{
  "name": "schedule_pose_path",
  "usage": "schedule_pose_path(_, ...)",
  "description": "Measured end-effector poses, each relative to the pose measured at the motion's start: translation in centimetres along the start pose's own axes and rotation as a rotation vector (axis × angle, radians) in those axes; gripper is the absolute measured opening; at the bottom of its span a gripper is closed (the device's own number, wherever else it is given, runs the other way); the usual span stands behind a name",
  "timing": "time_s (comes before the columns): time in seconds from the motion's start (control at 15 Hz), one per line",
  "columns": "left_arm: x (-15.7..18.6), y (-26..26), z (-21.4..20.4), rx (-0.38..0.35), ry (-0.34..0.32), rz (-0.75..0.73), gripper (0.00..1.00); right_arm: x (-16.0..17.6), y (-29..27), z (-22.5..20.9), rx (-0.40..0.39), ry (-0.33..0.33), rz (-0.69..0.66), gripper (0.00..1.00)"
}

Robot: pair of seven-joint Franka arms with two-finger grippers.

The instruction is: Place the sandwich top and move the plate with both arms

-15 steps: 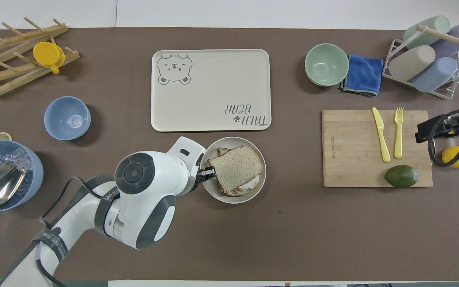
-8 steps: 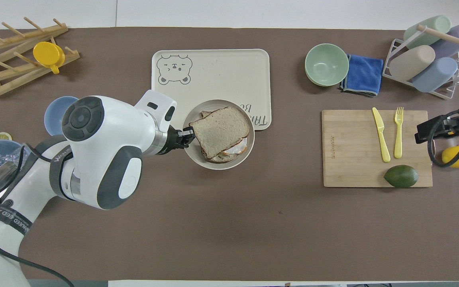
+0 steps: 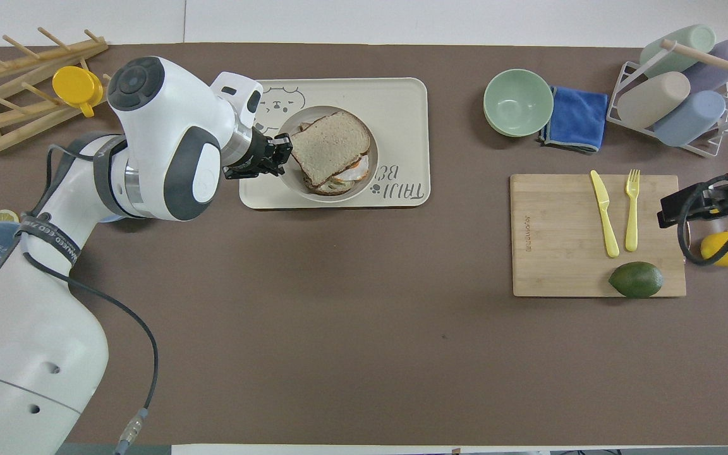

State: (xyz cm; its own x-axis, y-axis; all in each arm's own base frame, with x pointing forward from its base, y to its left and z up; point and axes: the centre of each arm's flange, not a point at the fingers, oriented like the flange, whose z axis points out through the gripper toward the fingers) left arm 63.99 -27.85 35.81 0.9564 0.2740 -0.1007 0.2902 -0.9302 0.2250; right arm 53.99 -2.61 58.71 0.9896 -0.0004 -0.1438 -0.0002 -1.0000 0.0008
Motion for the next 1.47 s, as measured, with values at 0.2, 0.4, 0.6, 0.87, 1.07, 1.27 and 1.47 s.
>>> schedule_pose_path(0.2, 1.5, 0.6, 2.1, -0.019, 0.035, 0.0, 0.04, 0.0, 0.0, 0.0, 0.0, 0.0, 0.0, 1.0)
schedule_pose_path(0.4, 1.4, 0.7, 2.8, -0.028, 0.052, 0.016, 0.04, 0.0, 0.0, 0.0, 0.0, 0.0, 0.0, 1.0)
schedule_pose_path(0.6, 1.6, 0.3, 2.8, -0.026, 0.056, 0.052, 0.04, 0.0, 0.0, 0.0, 0.0, 0.0, 0.0, 1.0)
schedule_pose_path(0.87, 2.0, -0.6, 3.0, -0.02, 0.055, 0.087, 0.43, 0.0, 0.0, 0.0, 0.0, 0.0, 0.0, 1.0)
schedule_pose_path(1.07, 2.9, -1.6, 2.4, -0.018, 0.066, 0.086, 0.74, 0.0, 0.0, 0.0, 0.0, 0.0, 0.0, 1.0)
schedule_pose_path(1.27, 3.8, -2.8, -0.1, -0.001, 0.096, 0.087, 1.0, 0.0, 0.0, 0.0, 0.0, 0.0, 0.0, 1.0)
schedule_pose_path(1.47, 3.7, -5.1, -6.6, 0.079, 0.108, 0.116, 1.0, 0.0, 0.0, 0.0, 0.0, 0.0, 0.0, 1.0)
